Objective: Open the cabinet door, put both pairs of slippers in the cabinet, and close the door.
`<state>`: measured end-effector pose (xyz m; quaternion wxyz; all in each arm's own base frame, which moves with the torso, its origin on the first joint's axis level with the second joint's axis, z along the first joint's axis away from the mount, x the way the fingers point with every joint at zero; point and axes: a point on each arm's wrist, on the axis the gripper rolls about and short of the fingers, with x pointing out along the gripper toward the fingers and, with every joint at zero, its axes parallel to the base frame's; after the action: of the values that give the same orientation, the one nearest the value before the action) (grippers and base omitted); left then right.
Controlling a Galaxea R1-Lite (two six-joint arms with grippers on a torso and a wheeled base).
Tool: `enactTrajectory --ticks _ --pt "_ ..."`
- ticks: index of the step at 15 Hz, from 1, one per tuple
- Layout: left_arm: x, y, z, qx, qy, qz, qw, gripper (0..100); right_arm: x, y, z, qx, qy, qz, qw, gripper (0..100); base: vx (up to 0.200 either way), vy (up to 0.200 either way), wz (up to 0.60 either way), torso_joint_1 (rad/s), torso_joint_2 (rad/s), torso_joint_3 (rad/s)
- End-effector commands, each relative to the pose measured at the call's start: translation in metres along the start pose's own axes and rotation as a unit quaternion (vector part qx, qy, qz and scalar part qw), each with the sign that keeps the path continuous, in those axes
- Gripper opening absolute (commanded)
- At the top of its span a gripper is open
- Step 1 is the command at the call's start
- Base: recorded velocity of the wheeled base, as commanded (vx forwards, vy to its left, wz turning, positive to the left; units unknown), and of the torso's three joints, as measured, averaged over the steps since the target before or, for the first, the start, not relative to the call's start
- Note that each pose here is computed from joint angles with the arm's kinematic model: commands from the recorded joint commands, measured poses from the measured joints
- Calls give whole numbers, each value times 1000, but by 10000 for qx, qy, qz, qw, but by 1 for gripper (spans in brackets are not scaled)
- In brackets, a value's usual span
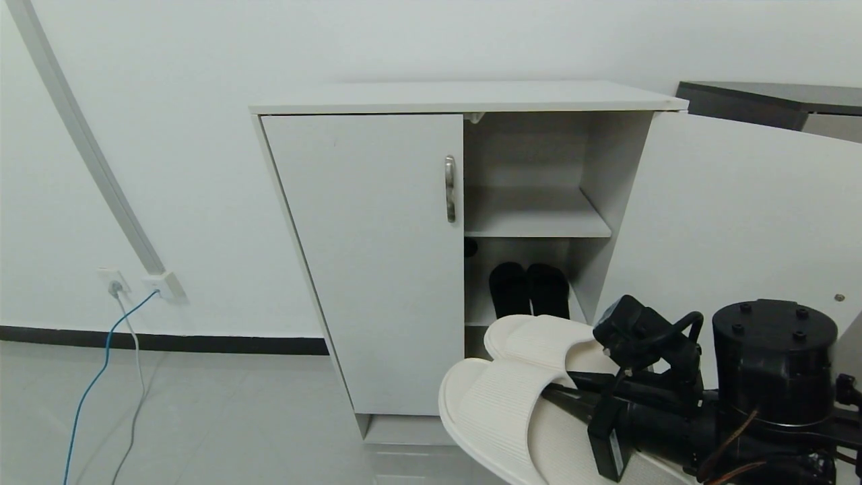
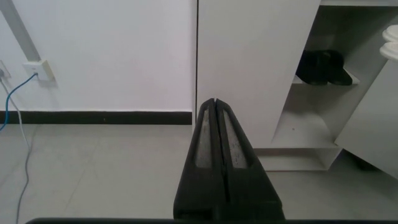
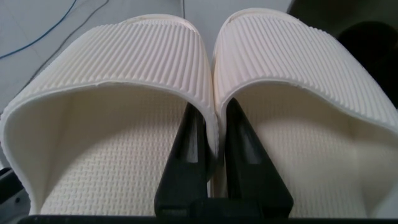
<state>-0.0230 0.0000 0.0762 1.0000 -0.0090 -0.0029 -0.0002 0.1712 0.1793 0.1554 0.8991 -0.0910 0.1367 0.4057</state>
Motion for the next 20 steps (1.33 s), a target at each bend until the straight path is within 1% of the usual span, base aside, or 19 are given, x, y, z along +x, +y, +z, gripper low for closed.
enactTrajectory --ticks 1,4,10,13,15,16,18,20 --pt "0 0 0 -2 6 2 10000 0 0 0 0 -1 -18 10 10000 0 0 0 -600 -2 32 12" --pt "0 0 0 -2 6 -5 10000 0 0 0 1 -3 -86 5 10000 0 0 0 0 0 0 0" --pt "0 0 0 -2 6 2 10000 0 0 0 1 -3 -86 -2 10000 0 0 0 0 0 0 0" --pt "0 0 0 -2 6 2 10000 0 2 0 1 4 -93 -18 10000 0 0 -200 0 7 2 2" --pt "0 0 0 -2 6 2 10000 0 7 0 2 0 -175 -47 9998 0 0 0 0 0 0 0" --pt "0 0 0 -2 6 -5 10000 0 10 0 4 7 -308 -132 9994 0 0 0 0 0 0 0" --pt "0 0 0 -2 6 2 10000 0 18 -3 7 58 -347 -509 9981 0 0 0 0 0 0 0" --pt "0 0 0 -2 6 2 10000 0 23 -3 14 180 -434 -732 9962 0 0 0 0 0 0 0"
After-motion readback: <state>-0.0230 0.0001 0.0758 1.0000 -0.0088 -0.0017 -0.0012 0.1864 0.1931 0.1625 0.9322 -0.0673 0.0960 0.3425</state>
